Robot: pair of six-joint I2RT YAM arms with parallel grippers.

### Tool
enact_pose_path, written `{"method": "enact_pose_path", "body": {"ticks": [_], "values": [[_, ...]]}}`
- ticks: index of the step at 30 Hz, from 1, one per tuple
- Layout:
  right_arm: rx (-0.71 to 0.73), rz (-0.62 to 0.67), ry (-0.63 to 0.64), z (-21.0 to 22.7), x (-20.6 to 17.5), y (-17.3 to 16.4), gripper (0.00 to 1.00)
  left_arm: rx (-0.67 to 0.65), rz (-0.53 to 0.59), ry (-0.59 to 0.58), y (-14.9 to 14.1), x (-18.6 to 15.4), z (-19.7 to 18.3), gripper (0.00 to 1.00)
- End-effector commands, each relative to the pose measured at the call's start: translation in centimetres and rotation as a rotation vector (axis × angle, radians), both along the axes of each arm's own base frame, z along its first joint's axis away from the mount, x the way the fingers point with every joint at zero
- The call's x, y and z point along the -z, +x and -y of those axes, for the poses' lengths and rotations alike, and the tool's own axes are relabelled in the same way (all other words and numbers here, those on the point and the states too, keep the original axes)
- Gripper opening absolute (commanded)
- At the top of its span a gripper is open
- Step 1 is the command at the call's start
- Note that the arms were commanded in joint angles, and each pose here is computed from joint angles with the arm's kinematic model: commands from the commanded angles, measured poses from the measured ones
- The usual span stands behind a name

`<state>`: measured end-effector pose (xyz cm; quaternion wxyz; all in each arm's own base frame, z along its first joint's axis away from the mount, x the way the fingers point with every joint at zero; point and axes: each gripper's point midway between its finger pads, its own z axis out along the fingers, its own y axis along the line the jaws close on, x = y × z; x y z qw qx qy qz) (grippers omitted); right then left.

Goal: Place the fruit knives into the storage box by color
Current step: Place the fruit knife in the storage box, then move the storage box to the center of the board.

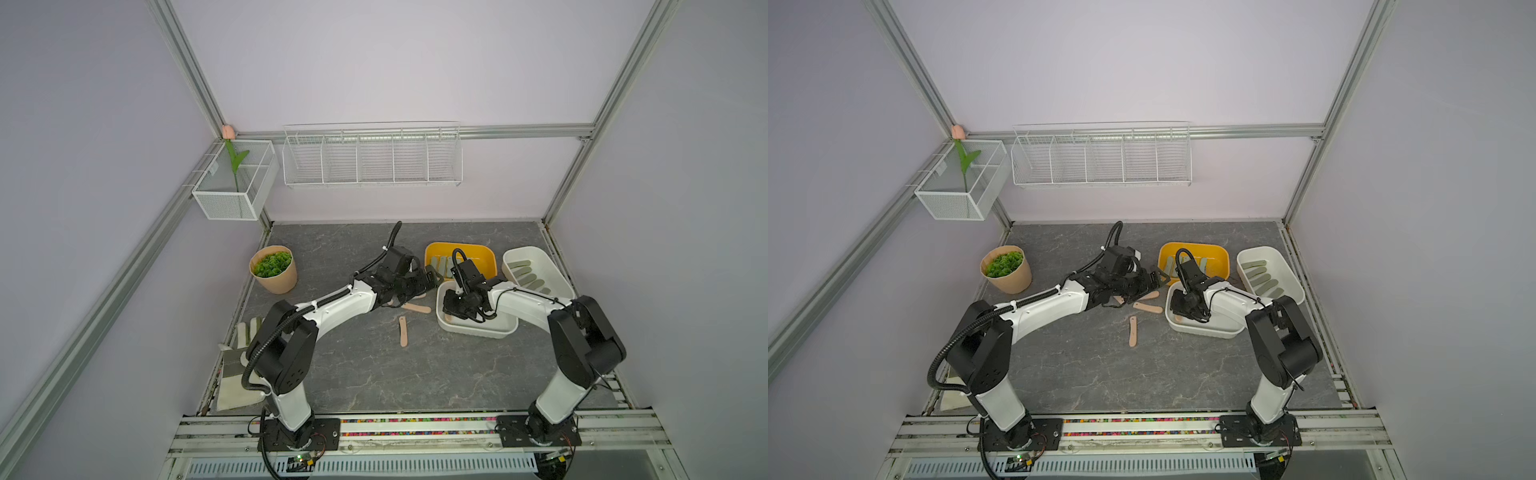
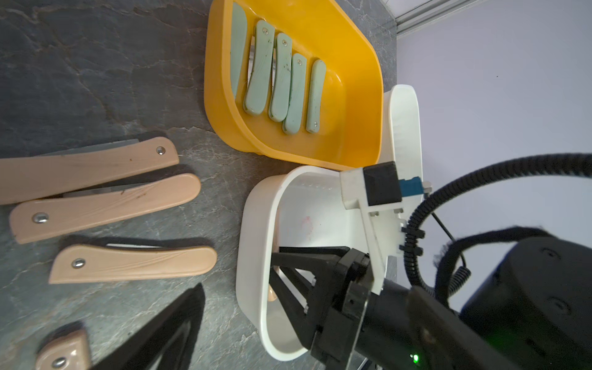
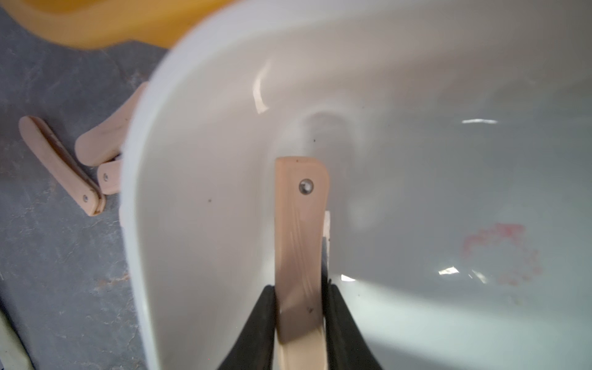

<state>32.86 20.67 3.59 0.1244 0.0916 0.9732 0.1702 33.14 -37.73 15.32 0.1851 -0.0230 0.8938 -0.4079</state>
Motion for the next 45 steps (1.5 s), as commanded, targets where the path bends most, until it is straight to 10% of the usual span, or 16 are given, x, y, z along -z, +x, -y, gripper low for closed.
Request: {"method": "enact_pose_path", "body": {"ticks": [1, 19, 45], "values": [[0.018, 0.000, 0.029, -0.4, 0.1, 0.9, 0.28, 0.003, 0.021, -0.035, 0.4, -1.0, 1.3, 0.99], [0.028, 0.118, 0.006, 4.0, -6.3, -0.3, 0.74, -0.006, -0.006, -0.015, -0.2, 2.0, 2.3, 0.99], [0.144, 0.294, 0.021, 11.8, -14.6, -5.2, 0.87, 0.091, -0.069, -0.007, -4.8, 5.3, 8.1, 0.99]]}}
